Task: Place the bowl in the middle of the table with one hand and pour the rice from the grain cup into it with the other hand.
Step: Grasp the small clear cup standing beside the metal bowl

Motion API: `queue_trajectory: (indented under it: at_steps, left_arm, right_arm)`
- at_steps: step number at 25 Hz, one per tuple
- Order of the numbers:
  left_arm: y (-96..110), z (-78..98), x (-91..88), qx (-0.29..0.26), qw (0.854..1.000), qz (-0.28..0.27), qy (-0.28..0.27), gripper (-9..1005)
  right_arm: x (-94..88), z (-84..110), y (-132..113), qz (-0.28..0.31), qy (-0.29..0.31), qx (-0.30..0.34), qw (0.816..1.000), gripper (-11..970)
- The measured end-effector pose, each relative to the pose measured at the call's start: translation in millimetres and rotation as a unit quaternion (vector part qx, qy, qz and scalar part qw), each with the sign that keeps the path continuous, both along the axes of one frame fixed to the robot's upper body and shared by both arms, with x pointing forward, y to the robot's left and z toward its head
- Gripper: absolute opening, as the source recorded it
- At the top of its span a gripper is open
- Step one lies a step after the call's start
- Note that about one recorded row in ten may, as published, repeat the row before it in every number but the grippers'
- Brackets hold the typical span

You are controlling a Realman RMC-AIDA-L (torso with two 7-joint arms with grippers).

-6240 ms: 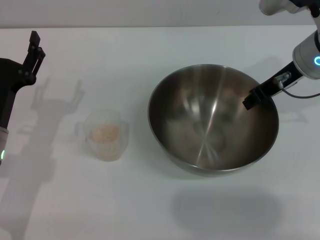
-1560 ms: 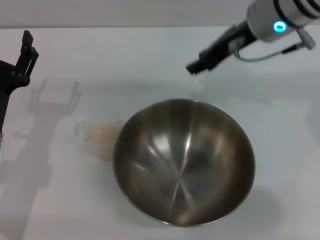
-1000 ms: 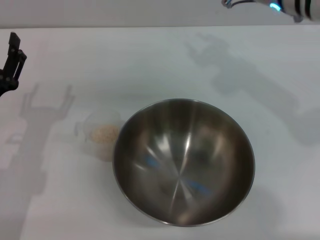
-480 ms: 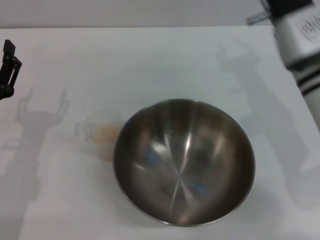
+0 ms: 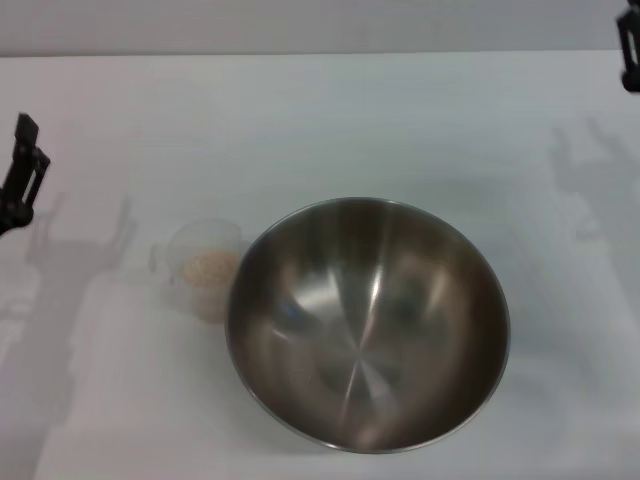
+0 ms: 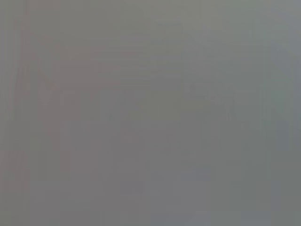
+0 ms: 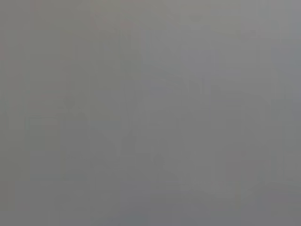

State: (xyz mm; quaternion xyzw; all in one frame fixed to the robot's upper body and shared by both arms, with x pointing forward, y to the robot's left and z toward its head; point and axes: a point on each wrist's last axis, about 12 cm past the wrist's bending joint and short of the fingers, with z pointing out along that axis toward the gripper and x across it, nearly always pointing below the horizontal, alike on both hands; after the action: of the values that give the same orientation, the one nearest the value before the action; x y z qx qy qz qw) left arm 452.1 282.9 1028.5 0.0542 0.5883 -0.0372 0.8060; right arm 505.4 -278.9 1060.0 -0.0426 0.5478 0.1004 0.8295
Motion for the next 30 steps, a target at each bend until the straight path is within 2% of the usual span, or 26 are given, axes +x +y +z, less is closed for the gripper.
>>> queue_trajectory:
  at_steps: [5,13,21,30]
  left_arm:
    - [1,-14.6,-24.0,0.026,0.999,-0.029,0.036,801]
    - [0,-30.6,-55.2,0.044,0.994,-0.06,0.083,800]
    - [-7,-37.7,-64.0,0.051,0.989,-0.088,0.107,799]
    - [-22,-46.1,-58.5,0.044,0.983,-0.105,0.146,798]
  right_arm:
    - [-8.5,-12.4,-19,-0.029,0.032,-0.009,0.999,441]
    - [-3.8,-17.5,-25,-0.039,0.058,-0.021,0.997,436]
    - [2.1,-15.2,-24,-0.036,0.058,-0.026,0.997,436]
    - [4.5,-14.9,-24,-0.035,0.061,-0.028,0.997,436]
